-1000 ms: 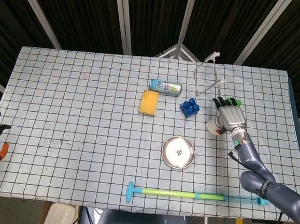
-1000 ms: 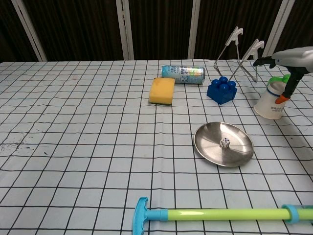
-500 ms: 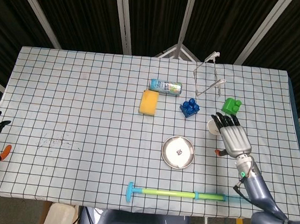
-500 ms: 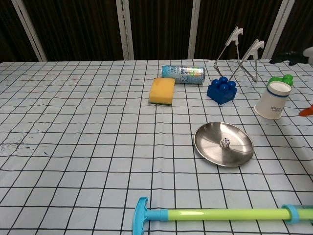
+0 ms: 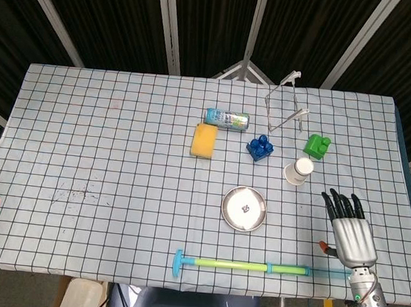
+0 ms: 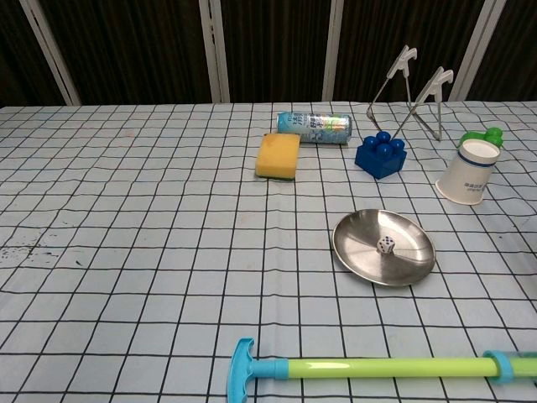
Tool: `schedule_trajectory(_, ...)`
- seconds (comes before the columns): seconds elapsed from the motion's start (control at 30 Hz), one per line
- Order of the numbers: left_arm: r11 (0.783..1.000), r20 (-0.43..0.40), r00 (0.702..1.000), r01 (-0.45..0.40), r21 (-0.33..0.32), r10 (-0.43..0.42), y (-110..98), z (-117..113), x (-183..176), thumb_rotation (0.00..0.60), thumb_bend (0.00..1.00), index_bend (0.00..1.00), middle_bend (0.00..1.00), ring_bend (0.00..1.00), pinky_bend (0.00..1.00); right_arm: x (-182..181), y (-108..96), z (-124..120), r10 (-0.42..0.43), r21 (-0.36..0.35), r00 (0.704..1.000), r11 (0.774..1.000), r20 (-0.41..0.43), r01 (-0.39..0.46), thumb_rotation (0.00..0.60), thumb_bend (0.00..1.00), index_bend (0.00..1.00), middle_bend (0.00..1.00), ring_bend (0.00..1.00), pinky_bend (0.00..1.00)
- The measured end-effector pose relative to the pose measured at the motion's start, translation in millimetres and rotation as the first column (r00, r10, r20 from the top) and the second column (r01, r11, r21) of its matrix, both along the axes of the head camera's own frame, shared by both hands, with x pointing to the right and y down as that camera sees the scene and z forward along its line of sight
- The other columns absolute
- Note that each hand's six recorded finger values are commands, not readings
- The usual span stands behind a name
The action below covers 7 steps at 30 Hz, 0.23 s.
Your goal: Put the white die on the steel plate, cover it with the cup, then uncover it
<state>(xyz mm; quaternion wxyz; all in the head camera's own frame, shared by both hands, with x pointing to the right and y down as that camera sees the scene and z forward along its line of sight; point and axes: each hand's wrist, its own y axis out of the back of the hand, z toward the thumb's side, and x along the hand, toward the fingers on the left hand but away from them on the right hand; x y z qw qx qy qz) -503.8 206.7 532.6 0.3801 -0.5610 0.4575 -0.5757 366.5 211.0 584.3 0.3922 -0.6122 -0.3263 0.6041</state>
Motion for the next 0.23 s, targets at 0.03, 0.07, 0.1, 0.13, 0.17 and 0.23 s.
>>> schedule_trajectory(0.03,1.0,0.0,1.0,0.003,0.011,-0.003,-0.2,-2.2,-1.8,0.6,0.46,0.17,0.0,0.0,0.03,4.3,2.0,0.3,0.002,0.01,1.0,1.0,-0.007,-0.002,0.6,0.06,0.01,0.06,0.1,0.0)
schedule_trajectory(0.07,1.0,0.0,1.0,0.006,0.02,-0.006,-0.2,-4.1,-3.7,0.6,0.46,0.17,0.0,0.0,0.03,7.5,3.4,0.7,0.004,0.018,1.0,1.0,-0.012,-0.004,0.6,0.06,0.01,0.06,0.1,0.0)
schedule_trajectory(0.1,1.0,0.001,1.0,0.01,0.028,-0.01,0.3,-5.9,-6.0,0.6,0.46,0.17,0.0,0.0,0.03,10.7,4.7,1.2,0.007,0.025,1.0,1.0,-0.016,-0.006,0.6,0.06,0.01,0.06,0.1,0.0)
schedule_trajectory(0.13,0.999,0.002,1.0,0.013,0.032,-0.013,0.6,-6.7,-7.2,0.6,0.46,0.17,0.0,0.0,0.03,14.4,6.3,1.9,0.011,0.031,1.0,0.999,-0.016,-0.01,0.6,0.07,0.01,0.06,0.1,0.0)
schedule_trajectory(0.17,0.999,0.003,1.0,0.014,0.033,-0.014,0.8,-7.1,-7.8,0.6,0.46,0.17,0.0,0.0,0.03,16.3,7.2,2.1,0.013,0.036,1.0,0.999,-0.014,-0.013,0.6,0.06,0.01,0.06,0.1,0.0)
schedule_trajectory(0.23,0.999,0.004,1.0,0.016,0.033,-0.016,0.9,-6.9,-8.6,0.6,0.46,0.17,0.0,0.0,0.03,19.5,8.1,0.7,0.019,0.05,1.0,0.999,-0.006,-0.019,0.6,0.07,0.01,0.06,0.1,0.0)
